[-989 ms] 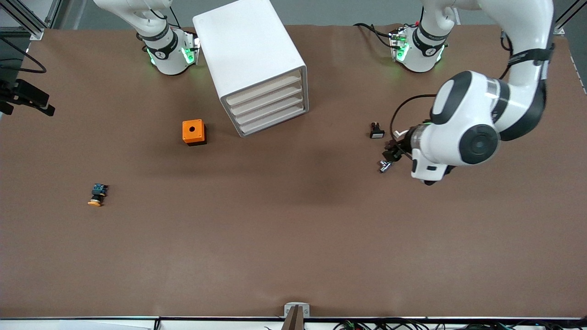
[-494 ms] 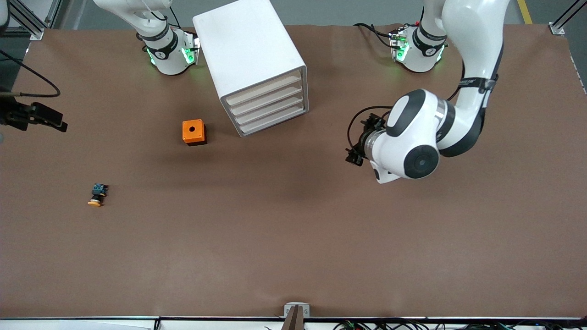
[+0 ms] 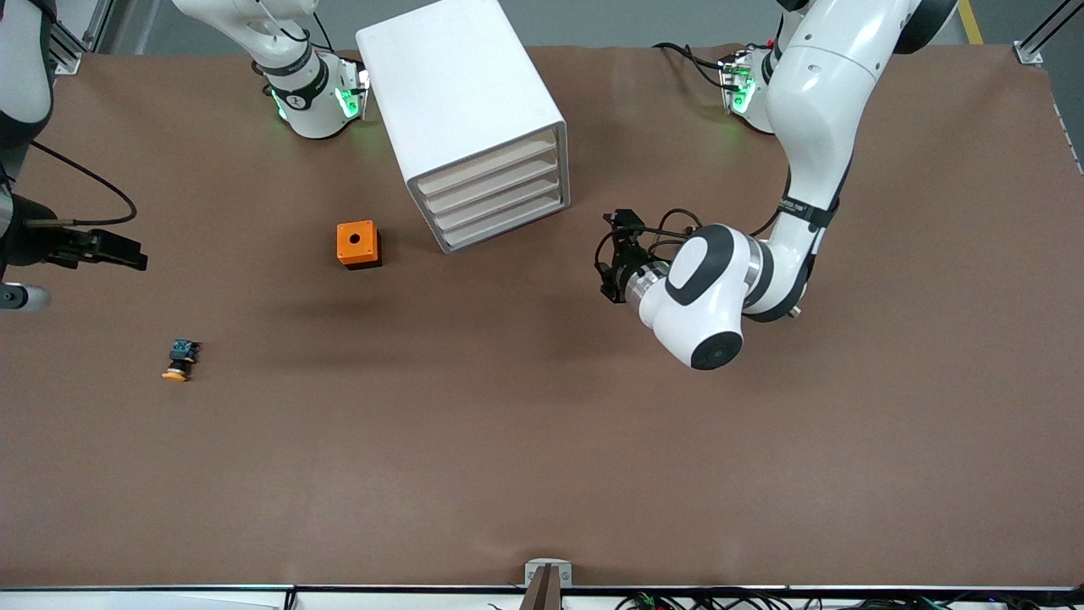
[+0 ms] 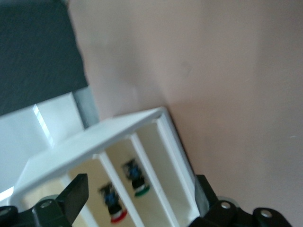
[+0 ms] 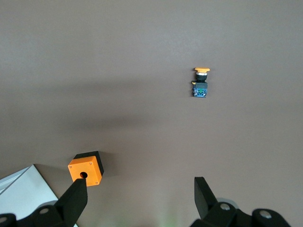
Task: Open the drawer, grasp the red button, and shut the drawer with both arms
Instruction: 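Reach the left gripper toward the white cabinet's drawer handle, then pull the drawer open with the left gripper while the right gripper approaches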
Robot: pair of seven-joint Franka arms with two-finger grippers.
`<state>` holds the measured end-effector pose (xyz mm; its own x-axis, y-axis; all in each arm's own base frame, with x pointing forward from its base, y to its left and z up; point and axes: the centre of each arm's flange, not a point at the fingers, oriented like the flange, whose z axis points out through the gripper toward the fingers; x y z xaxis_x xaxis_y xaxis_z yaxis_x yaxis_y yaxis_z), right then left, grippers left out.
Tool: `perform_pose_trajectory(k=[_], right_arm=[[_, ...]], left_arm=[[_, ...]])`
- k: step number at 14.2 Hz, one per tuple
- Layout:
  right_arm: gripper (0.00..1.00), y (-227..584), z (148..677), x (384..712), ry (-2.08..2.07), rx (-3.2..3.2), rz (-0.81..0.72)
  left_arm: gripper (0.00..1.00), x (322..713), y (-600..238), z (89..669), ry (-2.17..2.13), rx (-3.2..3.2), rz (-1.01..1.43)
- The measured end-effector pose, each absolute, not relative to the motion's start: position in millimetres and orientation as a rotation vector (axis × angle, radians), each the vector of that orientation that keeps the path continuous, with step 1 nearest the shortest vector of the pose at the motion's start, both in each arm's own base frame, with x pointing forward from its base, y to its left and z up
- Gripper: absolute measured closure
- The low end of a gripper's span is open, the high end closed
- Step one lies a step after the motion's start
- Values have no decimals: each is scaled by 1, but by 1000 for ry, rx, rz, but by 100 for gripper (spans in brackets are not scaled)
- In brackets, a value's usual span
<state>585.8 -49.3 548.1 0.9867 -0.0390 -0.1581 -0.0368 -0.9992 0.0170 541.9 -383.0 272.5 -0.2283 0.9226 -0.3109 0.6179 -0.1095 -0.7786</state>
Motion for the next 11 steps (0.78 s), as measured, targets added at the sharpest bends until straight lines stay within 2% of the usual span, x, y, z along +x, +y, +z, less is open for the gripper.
perform_pose_trajectory(k=[1, 3, 11], right_arm=[[0, -49, 544, 587, -57, 3110, -257], [0, -49, 543, 588, -54, 3108, -261], [0, -32, 541, 588, -244, 3089, -270]], left_arm=[[4, 540, -388, 272, -1853, -1624, 1290], [15, 535, -399, 267, -1881, -1495, 1312], [24, 504, -436, 217, -1796, -1361, 1376]])
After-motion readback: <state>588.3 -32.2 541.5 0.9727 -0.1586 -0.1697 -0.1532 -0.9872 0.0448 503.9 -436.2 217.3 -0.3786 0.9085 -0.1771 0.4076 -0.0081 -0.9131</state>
